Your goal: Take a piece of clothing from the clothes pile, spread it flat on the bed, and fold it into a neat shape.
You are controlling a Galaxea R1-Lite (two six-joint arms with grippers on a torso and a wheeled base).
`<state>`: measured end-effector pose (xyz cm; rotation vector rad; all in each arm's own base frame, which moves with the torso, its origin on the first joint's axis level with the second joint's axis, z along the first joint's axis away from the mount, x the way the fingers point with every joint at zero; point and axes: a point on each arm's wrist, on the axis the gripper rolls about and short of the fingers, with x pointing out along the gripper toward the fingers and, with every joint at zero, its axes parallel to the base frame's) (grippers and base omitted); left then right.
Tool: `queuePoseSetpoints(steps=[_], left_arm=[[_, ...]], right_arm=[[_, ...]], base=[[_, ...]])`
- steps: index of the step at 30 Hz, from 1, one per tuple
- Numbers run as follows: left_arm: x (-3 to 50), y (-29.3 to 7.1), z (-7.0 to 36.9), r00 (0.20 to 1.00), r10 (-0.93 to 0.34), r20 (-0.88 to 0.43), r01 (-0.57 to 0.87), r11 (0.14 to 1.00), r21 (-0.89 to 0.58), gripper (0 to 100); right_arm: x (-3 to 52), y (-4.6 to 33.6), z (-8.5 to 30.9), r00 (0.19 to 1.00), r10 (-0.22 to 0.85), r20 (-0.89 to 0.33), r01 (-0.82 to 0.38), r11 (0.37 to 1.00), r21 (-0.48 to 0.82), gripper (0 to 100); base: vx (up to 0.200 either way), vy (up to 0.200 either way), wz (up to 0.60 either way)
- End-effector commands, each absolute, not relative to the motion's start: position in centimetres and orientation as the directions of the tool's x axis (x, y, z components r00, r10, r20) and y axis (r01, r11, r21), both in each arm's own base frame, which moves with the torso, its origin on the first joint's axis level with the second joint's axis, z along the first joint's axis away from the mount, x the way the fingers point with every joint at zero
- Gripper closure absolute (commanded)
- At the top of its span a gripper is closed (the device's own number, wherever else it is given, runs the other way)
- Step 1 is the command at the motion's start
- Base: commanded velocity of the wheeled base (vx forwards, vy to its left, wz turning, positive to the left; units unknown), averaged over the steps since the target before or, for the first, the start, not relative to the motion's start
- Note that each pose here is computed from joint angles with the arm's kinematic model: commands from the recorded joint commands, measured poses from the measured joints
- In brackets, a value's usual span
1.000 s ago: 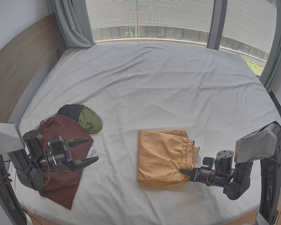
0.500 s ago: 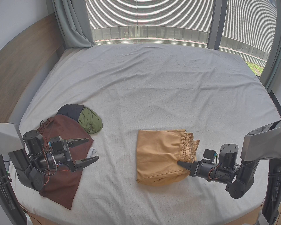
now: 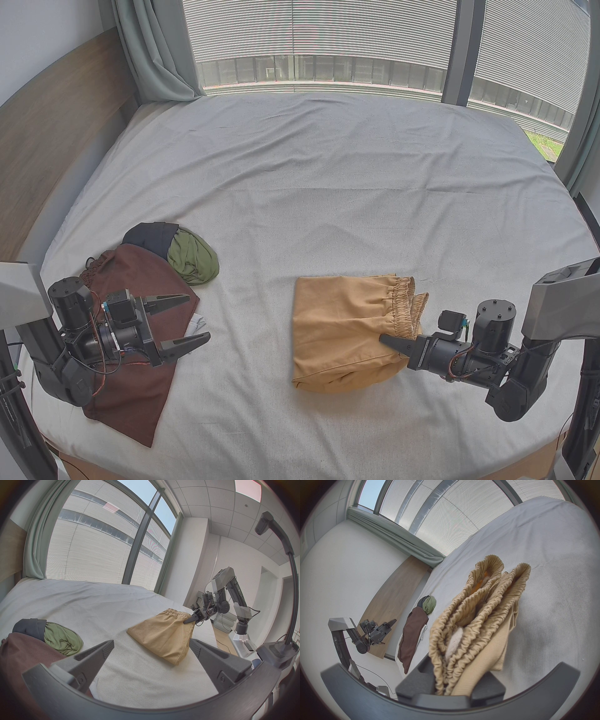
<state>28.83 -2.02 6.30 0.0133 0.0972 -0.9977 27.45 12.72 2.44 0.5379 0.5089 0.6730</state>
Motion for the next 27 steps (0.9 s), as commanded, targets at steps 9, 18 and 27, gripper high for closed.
queuePoseSetpoints(steps=[9, 18, 27], left_arm=[[28.8, -2.0, 6.3, 0.538, -0.838, -0.087, 0.839, 0.543, -0.032, 0], [28.5, -2.0, 7.2, 0.542, -0.837, -0.072, 0.839, 0.544, -0.02, 0], [28.4, -2.0, 7.3, 0.541, -0.838, -0.071, 0.839, 0.543, -0.026, 0]], right_arm=[[27.2, 12.9, 4.1, 0.68, 0.703, -0.211, -0.46, 0.632, 0.624, 100], [27.5, 13.5, 6.0, 0.683, 0.718, -0.135, -0.514, 0.603, 0.61, 100], [28.4, 14.0, 7.8, 0.67, 0.74, -0.056, -0.552, 0.547, 0.63, 100]], base=[[0.0, 0.0, 0.0], [0.0, 0.0, 0.0], [0.0, 0.0, 0.0]])
